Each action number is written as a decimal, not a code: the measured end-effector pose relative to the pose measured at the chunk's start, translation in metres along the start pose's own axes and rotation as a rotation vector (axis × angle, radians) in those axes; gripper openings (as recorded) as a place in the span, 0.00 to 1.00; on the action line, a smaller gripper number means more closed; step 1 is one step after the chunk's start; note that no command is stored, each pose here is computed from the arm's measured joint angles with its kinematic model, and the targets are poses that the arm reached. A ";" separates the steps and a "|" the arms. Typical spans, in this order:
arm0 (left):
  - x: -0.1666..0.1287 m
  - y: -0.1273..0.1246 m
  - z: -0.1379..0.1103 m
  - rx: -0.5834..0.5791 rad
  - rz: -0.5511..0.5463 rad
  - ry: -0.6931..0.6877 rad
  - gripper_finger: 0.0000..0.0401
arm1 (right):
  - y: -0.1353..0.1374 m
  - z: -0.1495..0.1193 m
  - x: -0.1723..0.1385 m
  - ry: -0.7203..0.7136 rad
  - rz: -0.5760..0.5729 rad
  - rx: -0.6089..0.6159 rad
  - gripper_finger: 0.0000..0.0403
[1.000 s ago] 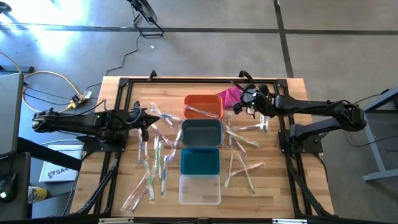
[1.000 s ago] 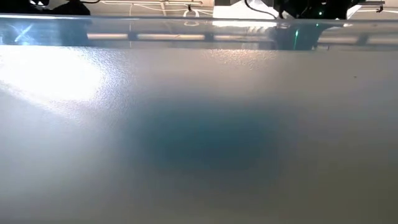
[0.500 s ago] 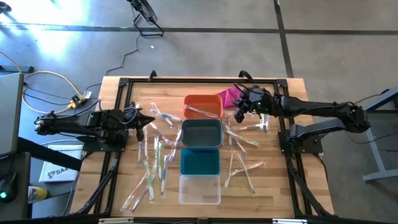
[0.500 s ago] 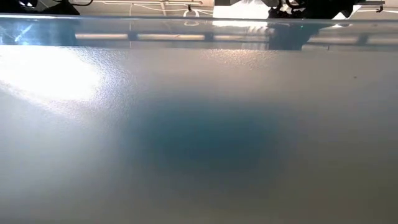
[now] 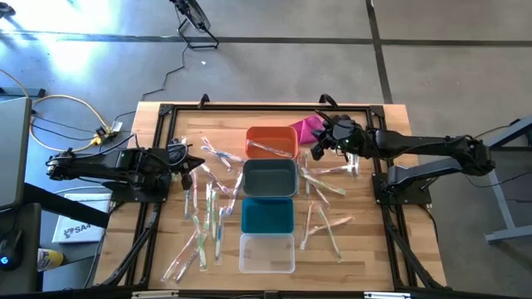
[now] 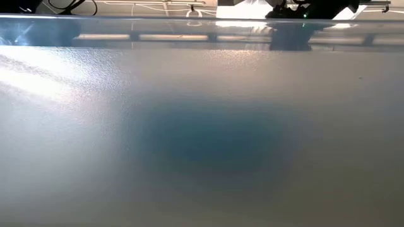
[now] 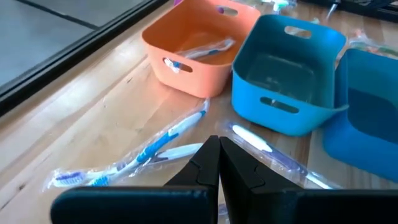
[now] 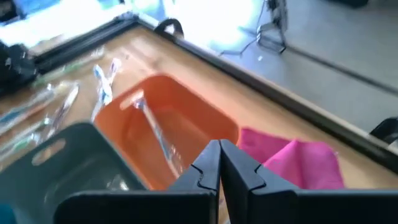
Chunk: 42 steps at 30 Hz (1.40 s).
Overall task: Pick & Place Toothbrushes
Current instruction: Put the green toothbrush into the green bin
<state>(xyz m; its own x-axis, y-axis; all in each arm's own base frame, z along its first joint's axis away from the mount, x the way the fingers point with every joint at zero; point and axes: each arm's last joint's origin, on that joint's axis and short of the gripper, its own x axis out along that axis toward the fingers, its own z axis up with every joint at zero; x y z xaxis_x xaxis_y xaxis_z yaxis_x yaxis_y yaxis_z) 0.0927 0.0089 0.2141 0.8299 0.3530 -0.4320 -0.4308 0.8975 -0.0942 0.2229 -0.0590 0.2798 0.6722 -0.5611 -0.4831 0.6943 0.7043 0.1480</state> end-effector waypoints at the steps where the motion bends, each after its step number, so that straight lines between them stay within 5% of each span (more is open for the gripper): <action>1: 0.000 0.000 0.000 0.000 0.000 0.001 0.01 | 0.003 0.002 -0.002 -0.018 -0.013 -0.003 0.01; 14: 0.001 0.000 0.000 0.002 0.002 0.007 0.01 | 0.030 0.020 -0.021 -0.052 -0.122 0.020 0.01; 30: 0.001 0.000 -0.001 0.003 0.004 0.009 0.01 | -0.004 0.001 -0.002 0.376 -0.544 0.154 0.01; 42: 0.001 0.000 -0.001 0.003 0.004 0.010 0.01 | -0.015 -0.011 0.006 0.524 -0.583 0.170 0.01</action>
<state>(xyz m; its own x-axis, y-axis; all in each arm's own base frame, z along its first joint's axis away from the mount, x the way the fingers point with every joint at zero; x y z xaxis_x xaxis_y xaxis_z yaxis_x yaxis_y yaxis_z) 0.0933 0.0089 0.2129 0.8247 0.3541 -0.4410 -0.4330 0.8969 -0.0895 0.2144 -0.0683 0.2654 0.0103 -0.5110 -0.8595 0.9545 0.2611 -0.1438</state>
